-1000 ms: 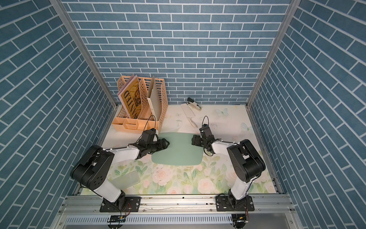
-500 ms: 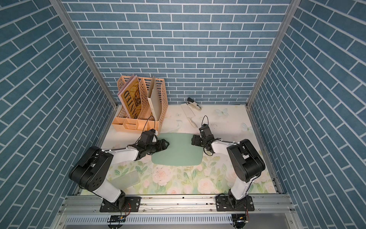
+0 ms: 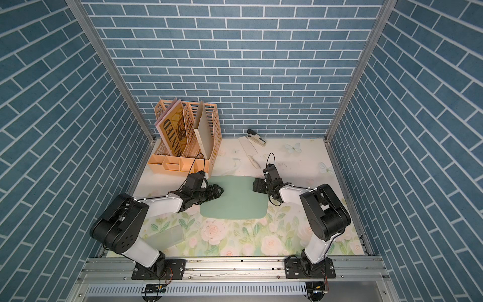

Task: Align the knife with the edge of the cutting board
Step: Adjust the distractor at the corner of the board.

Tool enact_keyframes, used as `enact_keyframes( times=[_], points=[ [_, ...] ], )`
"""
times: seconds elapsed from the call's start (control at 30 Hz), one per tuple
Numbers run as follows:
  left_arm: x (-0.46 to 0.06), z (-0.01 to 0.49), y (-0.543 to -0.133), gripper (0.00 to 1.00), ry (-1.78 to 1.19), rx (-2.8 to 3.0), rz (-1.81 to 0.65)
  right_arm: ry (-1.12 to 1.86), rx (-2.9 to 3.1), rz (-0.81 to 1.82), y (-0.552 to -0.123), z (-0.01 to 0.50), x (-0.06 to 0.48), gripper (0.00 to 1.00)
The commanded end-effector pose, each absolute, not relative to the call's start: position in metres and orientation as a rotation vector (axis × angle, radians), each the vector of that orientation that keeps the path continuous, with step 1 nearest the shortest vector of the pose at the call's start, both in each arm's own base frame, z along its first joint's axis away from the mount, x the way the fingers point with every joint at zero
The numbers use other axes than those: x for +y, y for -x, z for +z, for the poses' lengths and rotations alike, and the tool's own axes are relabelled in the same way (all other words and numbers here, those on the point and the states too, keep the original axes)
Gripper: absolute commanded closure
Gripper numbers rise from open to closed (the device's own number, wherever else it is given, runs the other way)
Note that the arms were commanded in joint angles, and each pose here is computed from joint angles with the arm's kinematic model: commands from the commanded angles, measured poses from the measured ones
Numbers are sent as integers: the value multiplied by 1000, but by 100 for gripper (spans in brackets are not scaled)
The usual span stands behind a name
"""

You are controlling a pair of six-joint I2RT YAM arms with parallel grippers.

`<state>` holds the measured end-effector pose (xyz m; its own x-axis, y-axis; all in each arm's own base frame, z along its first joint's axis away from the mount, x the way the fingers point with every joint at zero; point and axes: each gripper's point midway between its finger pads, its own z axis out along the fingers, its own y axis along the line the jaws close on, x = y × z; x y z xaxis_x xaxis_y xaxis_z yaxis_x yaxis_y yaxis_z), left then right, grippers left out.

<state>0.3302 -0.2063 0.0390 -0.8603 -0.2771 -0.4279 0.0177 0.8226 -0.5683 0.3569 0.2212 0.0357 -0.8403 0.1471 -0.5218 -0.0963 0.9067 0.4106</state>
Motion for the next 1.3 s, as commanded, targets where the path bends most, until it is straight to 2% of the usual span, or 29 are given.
enact_keyframes(
  times=[0.0,0.7,1.27],
  points=[
    [-212,6,-287,17,191,2689,-815,-55,2694,650,-309,6,229,14],
    [-229,6,-294,17,173,2692,-843,-53,2687,631,-331,9,228,14],
    [-225,3,-282,16,173,2707,-837,-46,2698,650,-339,7,233,14]
  ],
)
